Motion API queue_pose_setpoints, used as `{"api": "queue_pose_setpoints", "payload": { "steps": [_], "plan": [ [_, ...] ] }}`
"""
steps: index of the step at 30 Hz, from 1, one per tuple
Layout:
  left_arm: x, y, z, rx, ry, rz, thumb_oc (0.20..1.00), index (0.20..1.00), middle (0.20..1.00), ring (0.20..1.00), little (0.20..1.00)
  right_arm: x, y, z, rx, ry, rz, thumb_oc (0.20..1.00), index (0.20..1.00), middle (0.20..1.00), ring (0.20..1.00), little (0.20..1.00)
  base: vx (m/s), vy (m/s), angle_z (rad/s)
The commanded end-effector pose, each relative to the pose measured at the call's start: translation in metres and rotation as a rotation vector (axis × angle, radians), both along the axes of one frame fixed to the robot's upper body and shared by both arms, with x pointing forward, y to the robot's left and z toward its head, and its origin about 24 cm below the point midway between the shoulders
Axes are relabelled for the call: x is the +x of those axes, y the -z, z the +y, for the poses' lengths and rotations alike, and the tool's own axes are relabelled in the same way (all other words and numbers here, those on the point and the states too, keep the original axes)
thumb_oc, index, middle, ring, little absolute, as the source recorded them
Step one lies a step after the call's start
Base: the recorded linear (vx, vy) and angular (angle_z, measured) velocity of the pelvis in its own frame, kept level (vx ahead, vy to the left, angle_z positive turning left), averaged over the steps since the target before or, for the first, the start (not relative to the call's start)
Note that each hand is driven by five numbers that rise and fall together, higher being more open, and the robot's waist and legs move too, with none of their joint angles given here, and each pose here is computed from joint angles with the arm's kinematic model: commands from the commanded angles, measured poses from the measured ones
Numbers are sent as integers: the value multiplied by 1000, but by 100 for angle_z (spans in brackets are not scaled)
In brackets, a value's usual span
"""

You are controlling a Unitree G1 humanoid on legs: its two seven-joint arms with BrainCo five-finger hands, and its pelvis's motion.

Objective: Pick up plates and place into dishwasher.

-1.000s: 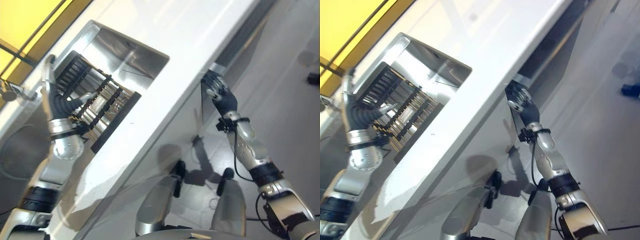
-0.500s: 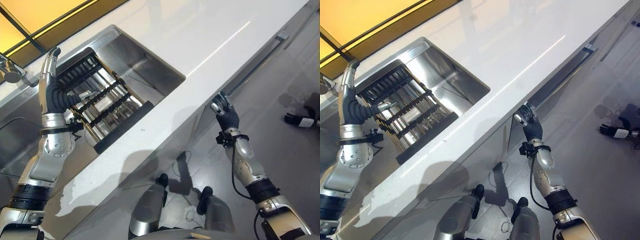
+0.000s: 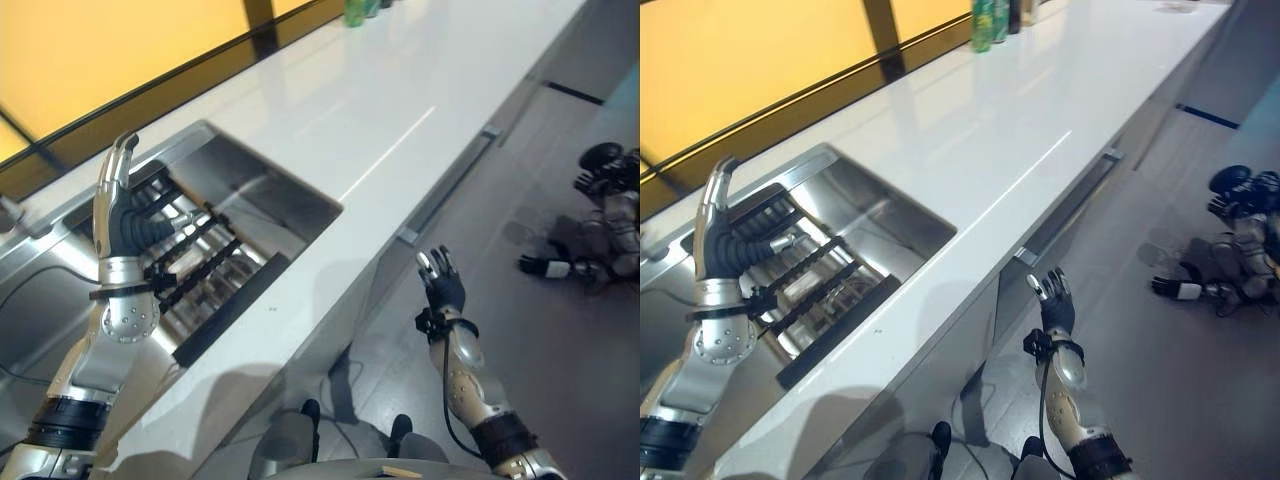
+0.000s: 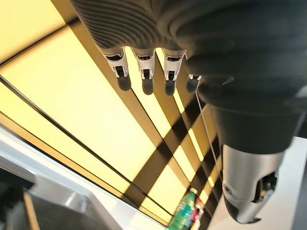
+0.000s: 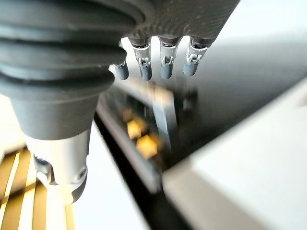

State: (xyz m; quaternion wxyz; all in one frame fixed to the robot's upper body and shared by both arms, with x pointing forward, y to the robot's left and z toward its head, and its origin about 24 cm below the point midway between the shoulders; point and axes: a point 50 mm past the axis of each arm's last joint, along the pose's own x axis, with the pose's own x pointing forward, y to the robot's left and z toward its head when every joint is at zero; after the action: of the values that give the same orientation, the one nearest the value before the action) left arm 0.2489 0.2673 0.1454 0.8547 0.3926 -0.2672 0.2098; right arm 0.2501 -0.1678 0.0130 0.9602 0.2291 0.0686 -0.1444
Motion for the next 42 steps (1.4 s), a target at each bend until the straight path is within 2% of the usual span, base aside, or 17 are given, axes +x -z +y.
{"api": "queue_pose_setpoints", "payload": {
  "steps": [1,5,8,16,26,29,39,42],
  "plan": [
    [-9,-25,-5,2,7,-160,1000,1000,1000,1000,1000,4,-38,-5,-53,92,-148,1000,1000,1000,1000,1000,-54,180,-37],
    [-9,-19,-10,-70,16,-157,1000,1000,1000,1000,1000,6,-69,-9,-144,150,-283,1000,1000,1000,1000,1000,-29,171,-32],
    [-9,-17,-15,-104,34,-150,1000,1000,1000,1000,1000,9,-107,-7,-265,148,-468,1000,1000,1000,1000,1000,16,182,0],
    [-14,-19,-9,-190,65,-172,1000,1000,1000,1000,1000,7,-152,6,-399,-96,-751,1000,1000,1000,1000,1000,54,98,36],
    [-10,-17,-25,-311,178,-163,1000,1000,1000,1000,1000,10,-164,10,-462,-208,-775,1000,1000,1000,1000,1000,112,-138,100],
    [-10,-15,-28,-322,167,-166,1000,1000,1000,1000,1000,12,-163,14,-448,-236,-765,1000,1000,1000,1000,1000,71,-156,80],
    [-18,-10,-13,-422,140,-140,1000,1000,1000,1000,1000,14,-149,17,-451,-308,-678,1000,1000,1000,1000,1000,48,-207,45],
    [-12,-8,-21,-464,186,-116,1000,1000,1000,1000,1000,15,-139,15,-454,-282,-637,1000,1000,1000,1000,1000,-30,-81,51]
  ]
}}
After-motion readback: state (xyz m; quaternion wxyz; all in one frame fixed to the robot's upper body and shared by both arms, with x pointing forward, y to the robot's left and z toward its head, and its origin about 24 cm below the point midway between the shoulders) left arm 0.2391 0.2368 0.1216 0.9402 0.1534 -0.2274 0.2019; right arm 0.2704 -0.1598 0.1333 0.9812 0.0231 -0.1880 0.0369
